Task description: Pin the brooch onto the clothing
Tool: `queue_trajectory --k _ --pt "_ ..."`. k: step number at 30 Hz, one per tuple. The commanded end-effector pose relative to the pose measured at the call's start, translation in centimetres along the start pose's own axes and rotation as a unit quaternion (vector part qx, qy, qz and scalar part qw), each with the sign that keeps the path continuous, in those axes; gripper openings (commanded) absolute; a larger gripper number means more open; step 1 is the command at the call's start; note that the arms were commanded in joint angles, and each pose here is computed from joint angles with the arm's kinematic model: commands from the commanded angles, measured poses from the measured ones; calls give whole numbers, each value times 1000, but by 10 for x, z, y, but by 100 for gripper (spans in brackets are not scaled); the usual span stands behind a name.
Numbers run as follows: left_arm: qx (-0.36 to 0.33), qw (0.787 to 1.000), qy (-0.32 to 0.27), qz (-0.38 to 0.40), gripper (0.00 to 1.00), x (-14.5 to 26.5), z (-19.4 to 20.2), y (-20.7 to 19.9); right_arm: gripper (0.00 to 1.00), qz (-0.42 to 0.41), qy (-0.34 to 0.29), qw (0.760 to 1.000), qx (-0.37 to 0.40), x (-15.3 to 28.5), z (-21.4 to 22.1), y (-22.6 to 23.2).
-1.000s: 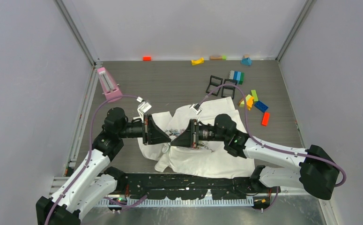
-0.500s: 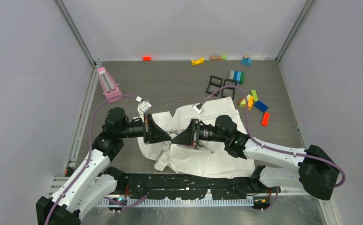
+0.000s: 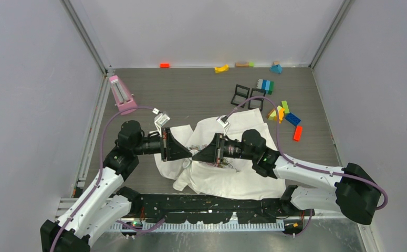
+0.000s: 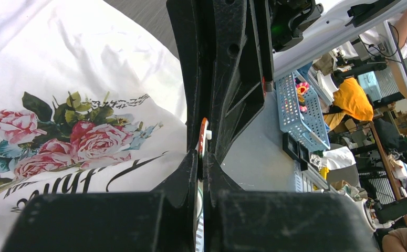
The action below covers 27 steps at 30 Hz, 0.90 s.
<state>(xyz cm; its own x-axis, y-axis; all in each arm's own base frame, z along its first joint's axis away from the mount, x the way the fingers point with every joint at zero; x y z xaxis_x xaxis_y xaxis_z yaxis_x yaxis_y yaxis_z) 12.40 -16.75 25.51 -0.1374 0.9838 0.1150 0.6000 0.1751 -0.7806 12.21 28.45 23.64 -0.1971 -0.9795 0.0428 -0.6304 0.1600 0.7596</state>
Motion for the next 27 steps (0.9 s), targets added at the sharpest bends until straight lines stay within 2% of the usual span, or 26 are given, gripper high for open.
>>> queue_trajectory --k 1,18,27 --pt "-40 996 32 74 0 7 0 -35 1 91 -54 994 -11 0 -11 -30" --pt "-42 996 32 78 0 8 0 -36 1 118 -66 990 -27 5 -12 -42" --pt "-35 999 11 -14 0 8 -2 -17 0 109 -64 992 -2 14 -13 -34"
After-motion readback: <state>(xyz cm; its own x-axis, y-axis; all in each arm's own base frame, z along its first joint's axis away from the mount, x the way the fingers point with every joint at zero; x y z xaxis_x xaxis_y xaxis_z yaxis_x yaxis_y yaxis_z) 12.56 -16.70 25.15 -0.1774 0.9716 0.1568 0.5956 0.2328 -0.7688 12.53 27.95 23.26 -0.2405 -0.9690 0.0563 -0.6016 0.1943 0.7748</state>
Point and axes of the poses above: each gripper's point midway between its finger pads, its own x axis back along the fingers, its own y axis along the line the jaws close on, z = x × y, the point moved 7 cm from there along x, back along the fingers, and after that the axes turned 10 degrees about x, right-handed, at the moved point
